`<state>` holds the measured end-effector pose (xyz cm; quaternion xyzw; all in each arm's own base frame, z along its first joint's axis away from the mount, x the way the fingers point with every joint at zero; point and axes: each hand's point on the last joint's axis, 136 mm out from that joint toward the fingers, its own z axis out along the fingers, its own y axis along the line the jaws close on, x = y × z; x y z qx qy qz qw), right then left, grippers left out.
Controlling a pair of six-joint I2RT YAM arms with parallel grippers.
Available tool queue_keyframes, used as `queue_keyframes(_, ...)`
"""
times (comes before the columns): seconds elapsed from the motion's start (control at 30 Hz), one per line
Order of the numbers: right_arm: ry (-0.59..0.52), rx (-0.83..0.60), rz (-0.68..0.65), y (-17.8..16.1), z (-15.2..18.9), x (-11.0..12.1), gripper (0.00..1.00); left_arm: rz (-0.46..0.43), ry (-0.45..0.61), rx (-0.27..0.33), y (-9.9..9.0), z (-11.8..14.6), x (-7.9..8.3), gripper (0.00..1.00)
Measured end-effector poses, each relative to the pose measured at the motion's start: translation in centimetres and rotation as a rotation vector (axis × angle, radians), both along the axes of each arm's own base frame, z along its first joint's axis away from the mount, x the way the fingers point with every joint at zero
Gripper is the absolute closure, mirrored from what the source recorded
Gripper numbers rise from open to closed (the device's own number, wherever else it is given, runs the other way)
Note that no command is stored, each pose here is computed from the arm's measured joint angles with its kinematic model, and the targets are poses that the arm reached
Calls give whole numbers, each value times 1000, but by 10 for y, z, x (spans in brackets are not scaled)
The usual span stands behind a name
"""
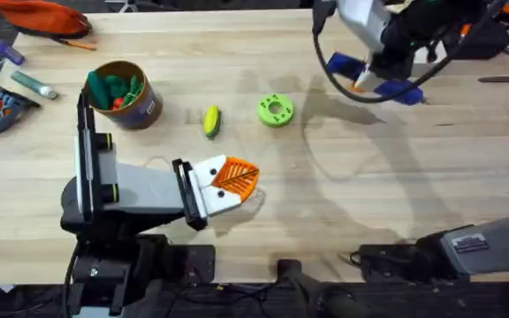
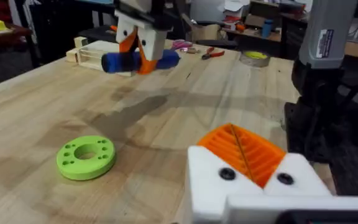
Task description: Pick up the gripper from the table and insert it into the empty holder that is missing its gripper. Then pick up a screw, insert it into the mounting hole, and use the screwdriver to tighten it. Finally, clean up the table by picking up the vegetable and placing it into the bucket.
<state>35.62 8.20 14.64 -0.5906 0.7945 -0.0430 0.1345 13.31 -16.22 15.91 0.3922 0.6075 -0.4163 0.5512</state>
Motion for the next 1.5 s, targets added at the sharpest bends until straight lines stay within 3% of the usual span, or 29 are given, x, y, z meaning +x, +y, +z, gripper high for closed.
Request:
queue_keyframes(0.37, 181, -73, 96, -13, -68, -2, 886, 1, 0, 0, 0, 0, 0, 988)
queue_keyframes(0.6, 286, -123, 192, -21, -106, -27, 886, 1, 0, 0, 0, 0, 0, 988)
queue_keyframes(0.93, 293, -118, 211, -24, -111, -30, 886, 4, -1, 0, 0, 0, 1, 988)
queue_keyframes(0.97, 291, -118, 209, -24, -111, -29, 839, 4, -1, 0, 0, 0, 1, 988)
queue_keyframes(1.13, 284, -115, 207, -23, -111, -28, 132, 4, -1, 0, 0, 0, 1, 988)
queue_keyframes(1.17, 284, -113, 203, -23, -111, -28, 37, 4, 0, 0, 0, 0, 1, 988)
queue_keyframes(1.37, 274, -68, 141, -17, -101, -30, 11, 4, -1, 0, 0, 0, 1, 988)
queue_keyframes(1.5, 198, 21, 103, -5, -64, -33, 11, 4, -1, 0, 0, 0, 1, 988)
